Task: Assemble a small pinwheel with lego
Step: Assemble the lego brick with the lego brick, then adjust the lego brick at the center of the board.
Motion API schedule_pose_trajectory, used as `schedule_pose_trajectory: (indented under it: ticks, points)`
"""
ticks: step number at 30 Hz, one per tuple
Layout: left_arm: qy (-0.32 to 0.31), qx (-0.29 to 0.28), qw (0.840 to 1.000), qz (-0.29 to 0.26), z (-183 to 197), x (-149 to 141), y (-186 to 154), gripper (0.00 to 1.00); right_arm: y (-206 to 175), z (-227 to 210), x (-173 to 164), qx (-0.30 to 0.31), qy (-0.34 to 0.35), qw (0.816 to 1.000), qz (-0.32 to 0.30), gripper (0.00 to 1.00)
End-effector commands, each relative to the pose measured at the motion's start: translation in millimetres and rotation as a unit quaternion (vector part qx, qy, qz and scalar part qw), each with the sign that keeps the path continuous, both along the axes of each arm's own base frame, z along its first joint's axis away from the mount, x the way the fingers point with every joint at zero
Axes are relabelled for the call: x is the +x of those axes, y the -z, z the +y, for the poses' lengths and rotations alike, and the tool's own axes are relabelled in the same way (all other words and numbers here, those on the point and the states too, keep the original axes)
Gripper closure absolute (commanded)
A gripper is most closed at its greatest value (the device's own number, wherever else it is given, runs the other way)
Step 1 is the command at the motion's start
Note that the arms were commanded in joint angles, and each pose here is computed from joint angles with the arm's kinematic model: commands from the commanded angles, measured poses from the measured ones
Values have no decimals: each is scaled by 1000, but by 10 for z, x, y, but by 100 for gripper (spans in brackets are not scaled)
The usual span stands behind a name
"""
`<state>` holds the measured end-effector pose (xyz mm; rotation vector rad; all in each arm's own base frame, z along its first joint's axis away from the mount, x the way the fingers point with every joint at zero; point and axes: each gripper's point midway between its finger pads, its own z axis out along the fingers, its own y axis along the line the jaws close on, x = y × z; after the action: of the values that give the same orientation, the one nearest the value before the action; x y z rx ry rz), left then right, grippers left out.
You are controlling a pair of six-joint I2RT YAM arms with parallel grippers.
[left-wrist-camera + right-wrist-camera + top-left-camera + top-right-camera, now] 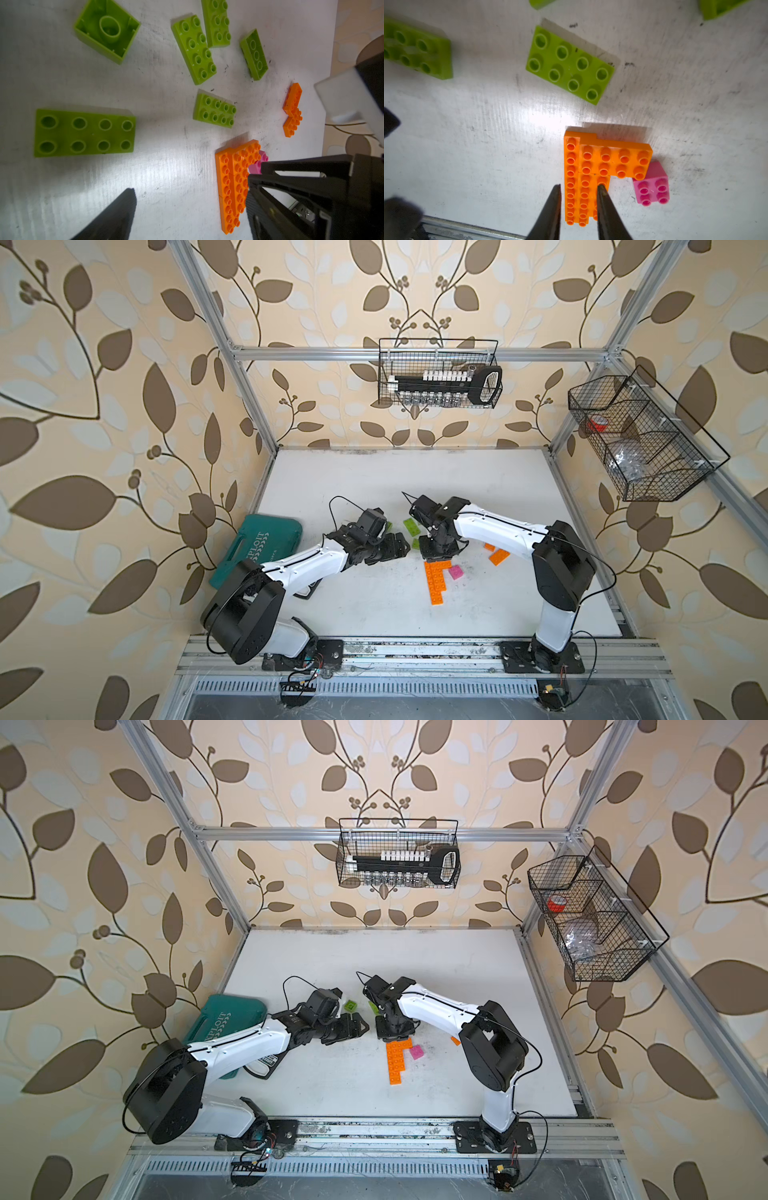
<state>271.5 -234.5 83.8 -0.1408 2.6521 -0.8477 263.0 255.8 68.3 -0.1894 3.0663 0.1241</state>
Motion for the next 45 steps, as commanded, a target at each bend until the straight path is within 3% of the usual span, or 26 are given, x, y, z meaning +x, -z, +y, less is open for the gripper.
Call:
schedule_pose_trajectory:
  ticks: [1, 7, 14, 25, 40, 45]
  points:
    - [-22, -11, 1000, -16, 77, 155, -130, 18, -29, 165, 174, 18, -35, 999, -20, 80]
    - [-60, -35, 998, -15, 322, 284, -234, 18, 157, 478, 282, 41, -69, 997, 2, 88]
    - [-73, -31, 997, -13, 462, 272, -238, 18, 323, 551, 439, 15, -82, 997, 5, 89]
    - [-76, -30, 997, -8, 483, 243, -214, 19, 452, 199, 536, -50, -53, 997, 11, 89]
    - [-64, -32, 997, 7, 430, 172, -126, 18, 533, -116, 1002, -56, -19, 998, -3, 88]
    - [-49, -4, 999, 4, 366, 150, -110, 17, 474, -188, 1145, -46, -6, 999, -10, 88]
